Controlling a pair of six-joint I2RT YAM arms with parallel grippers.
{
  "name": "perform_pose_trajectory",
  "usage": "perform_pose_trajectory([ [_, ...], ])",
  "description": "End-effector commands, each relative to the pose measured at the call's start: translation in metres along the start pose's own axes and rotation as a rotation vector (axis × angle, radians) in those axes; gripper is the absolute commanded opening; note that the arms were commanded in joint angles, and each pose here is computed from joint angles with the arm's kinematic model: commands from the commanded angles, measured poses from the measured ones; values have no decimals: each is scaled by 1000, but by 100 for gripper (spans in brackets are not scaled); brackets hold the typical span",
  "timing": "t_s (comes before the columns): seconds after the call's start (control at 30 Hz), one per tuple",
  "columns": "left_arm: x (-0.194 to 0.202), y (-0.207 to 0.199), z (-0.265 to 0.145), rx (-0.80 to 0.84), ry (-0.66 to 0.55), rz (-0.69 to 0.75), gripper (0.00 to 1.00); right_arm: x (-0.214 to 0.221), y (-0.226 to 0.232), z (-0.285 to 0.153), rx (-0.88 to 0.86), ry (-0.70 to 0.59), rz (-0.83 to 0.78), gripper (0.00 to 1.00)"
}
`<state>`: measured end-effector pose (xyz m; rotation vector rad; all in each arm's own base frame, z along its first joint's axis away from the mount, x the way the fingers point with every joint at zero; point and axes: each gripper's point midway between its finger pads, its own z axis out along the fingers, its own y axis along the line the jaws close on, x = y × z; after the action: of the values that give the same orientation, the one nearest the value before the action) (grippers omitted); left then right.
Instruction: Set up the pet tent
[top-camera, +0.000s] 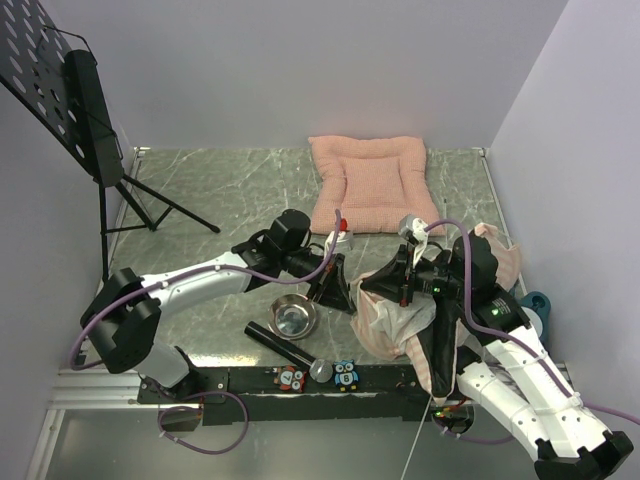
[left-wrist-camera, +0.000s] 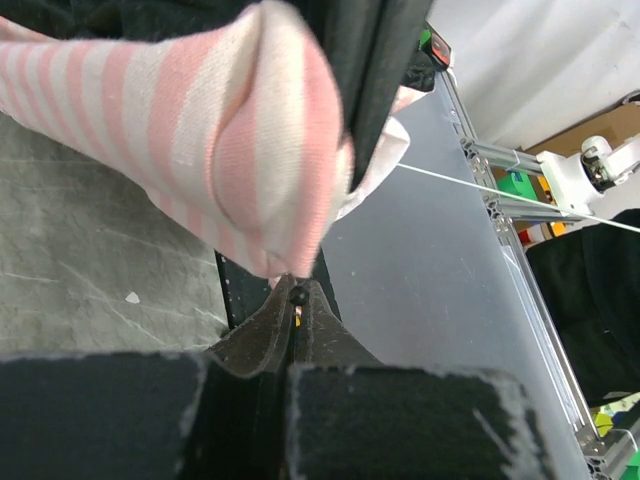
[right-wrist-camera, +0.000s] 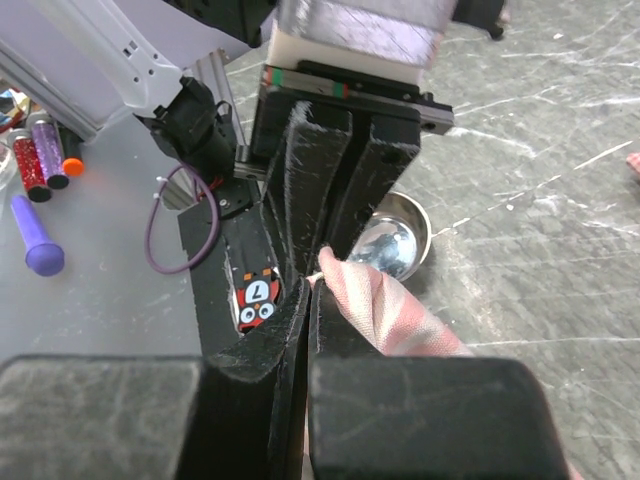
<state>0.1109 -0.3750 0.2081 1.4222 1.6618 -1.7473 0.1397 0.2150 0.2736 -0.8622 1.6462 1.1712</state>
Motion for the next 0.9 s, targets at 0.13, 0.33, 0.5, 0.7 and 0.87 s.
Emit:
perform_pose_trajectory([
  [0.13, 57, 11, 17, -10, 149, -224, 1, -105, 40, -18, -73, -322, -321, 0],
  [0.33, 52, 9, 19, -3, 140, -216, 1, -98, 38, -15, -81, -300, -303, 0],
  [0.5, 38, -2, 22, 3, 129, -161, 1, -89, 32, -11, -81, -271, -287, 0],
  [0.7, 34, -8, 27, 17, 133, -147, 1, -87, 32, -10, -90, -258, -282, 0],
  [0.87, 33, -9, 26, 9, 128, -134, 1, -82, 37, -10, -114, -238, -286, 0],
])
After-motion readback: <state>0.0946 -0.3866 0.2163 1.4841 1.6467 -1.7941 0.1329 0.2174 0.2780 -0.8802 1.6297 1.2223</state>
